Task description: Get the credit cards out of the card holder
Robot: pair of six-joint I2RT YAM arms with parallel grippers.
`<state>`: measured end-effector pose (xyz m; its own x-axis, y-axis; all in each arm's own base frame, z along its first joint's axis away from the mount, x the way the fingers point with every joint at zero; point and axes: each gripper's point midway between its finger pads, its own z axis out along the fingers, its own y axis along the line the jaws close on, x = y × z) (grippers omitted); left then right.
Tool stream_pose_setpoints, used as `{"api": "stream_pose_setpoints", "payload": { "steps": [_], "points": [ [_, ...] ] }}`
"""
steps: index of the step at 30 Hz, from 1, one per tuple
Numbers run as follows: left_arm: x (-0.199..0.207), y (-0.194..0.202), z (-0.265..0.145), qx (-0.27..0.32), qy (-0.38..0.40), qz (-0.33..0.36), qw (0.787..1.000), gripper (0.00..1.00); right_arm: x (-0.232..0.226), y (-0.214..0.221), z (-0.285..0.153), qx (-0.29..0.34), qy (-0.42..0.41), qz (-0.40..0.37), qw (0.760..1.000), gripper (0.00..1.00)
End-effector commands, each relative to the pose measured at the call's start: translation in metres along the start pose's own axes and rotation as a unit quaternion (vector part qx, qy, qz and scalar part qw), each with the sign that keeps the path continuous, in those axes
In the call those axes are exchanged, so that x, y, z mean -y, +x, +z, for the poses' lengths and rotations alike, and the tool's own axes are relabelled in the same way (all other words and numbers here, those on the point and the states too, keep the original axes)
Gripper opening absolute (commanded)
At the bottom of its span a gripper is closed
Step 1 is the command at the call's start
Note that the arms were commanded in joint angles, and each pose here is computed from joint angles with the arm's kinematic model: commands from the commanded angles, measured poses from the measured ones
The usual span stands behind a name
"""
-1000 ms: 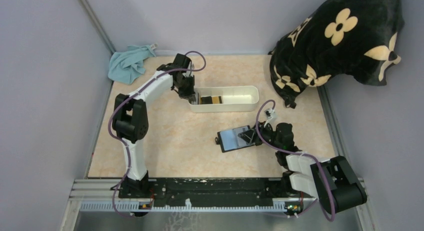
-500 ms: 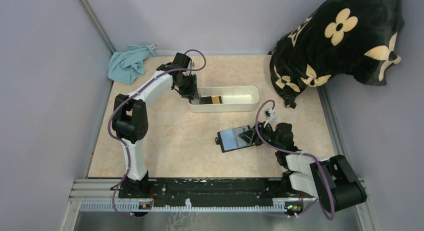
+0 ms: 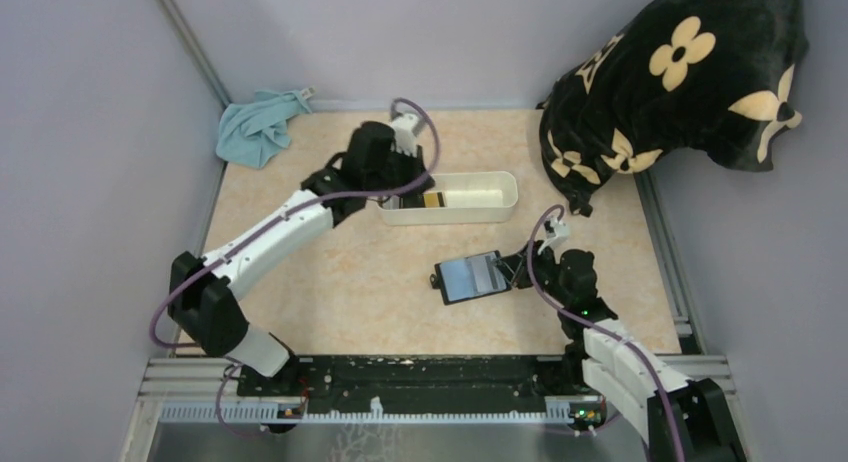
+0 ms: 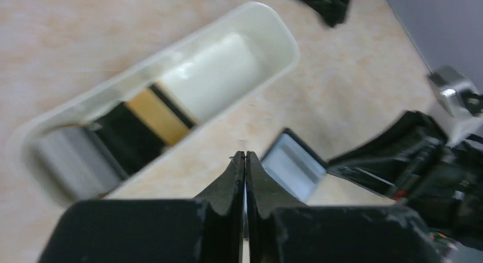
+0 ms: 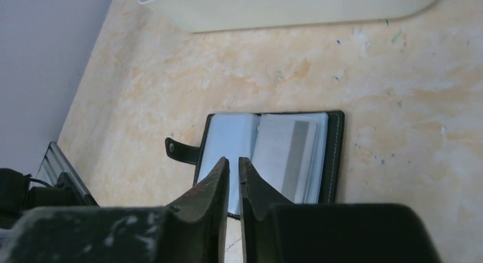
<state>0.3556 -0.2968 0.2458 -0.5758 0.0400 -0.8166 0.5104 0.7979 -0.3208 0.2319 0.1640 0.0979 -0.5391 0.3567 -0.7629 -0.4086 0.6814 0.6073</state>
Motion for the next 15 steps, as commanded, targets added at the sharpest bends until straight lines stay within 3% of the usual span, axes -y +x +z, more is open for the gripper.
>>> {"api": "stream_pose_setpoints", "payload": {
  "steps": [1, 6, 10, 12, 15],
  "points": [
    [0.06, 0.055, 0.029, -0.01, 0.085, 0.021, 0.996, 0.0, 0.017, -0.004, -0.001, -0.017, 0.068, 0.006, 0.998, 0.0],
    [0.088, 0.125, 0.052, -0.064, 0.145, -0.033, 0.987, 0.0, 0.025, 0.002, -0.001, -0.033, 0.094, 0.026, 0.995, 0.0],
    [0.079, 0.176, 0.066, -0.12, 0.114, -0.03, 0.986, 0.0, 0.031, 0.005, 0.0, -0.04, 0.11, 0.035, 0.993, 0.07],
    [0.071, 0.196, 0.068, -0.143, 0.106, -0.028, 0.984, 0.0, 0.035, 0.006, 0.0, -0.044, 0.119, 0.036, 0.991, 0.13],
    [0.06, 0.223, 0.068, -0.174, 0.097, -0.024, 0.98, 0.0, 0.038, 0.009, 0.001, -0.05, 0.125, 0.037, 0.99, 0.38]
  ]
}}
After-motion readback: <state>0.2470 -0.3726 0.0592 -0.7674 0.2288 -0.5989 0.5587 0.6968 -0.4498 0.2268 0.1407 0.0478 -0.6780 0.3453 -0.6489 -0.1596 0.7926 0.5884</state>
